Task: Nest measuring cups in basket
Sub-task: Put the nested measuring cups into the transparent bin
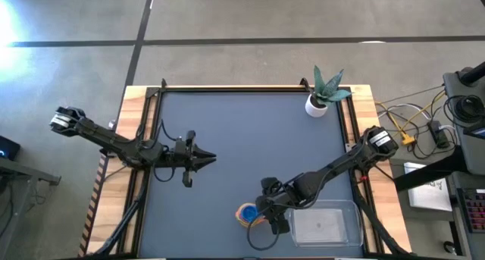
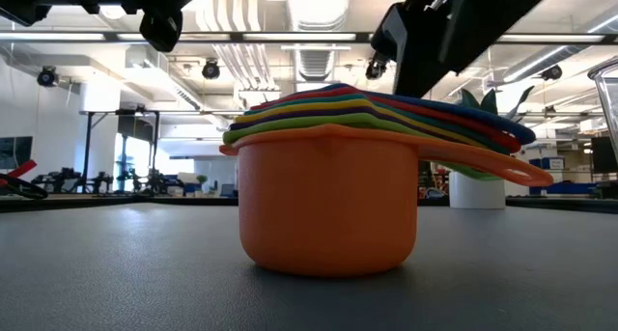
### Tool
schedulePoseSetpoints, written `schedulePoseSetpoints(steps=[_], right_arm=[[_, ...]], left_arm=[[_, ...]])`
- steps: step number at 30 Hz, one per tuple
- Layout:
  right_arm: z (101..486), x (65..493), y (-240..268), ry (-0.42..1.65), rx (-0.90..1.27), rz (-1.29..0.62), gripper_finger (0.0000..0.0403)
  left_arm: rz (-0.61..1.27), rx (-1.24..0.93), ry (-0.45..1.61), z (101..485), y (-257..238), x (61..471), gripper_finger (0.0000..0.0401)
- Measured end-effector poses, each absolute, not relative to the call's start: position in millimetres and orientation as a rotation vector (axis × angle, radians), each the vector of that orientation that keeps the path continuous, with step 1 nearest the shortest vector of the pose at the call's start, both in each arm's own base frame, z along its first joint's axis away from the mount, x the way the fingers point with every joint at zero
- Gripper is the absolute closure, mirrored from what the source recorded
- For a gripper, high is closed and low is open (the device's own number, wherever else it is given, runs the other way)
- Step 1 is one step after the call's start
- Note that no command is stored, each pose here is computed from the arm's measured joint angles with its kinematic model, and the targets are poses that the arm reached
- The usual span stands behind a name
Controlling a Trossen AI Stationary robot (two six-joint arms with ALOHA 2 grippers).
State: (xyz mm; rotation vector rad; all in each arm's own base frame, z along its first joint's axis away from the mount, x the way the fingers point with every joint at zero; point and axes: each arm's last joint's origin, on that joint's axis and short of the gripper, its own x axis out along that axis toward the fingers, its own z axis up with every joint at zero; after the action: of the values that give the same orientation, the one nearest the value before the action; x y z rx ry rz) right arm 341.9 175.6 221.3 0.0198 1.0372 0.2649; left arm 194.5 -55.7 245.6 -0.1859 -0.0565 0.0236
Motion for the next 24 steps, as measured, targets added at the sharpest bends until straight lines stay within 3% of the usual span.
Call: schedulePoseSetpoints(steps=[17,24], right_arm=[[188,351,183,1.128,0.046,0.246,0.0044],[191,353,184,1.121,0.041,0.248,0.0034]], left_arm=[[0.024,-0.188,-0.049,245,-56,195,0.0362],[0.025,-0.181,-0.031,241,-57,198,0.0362]])
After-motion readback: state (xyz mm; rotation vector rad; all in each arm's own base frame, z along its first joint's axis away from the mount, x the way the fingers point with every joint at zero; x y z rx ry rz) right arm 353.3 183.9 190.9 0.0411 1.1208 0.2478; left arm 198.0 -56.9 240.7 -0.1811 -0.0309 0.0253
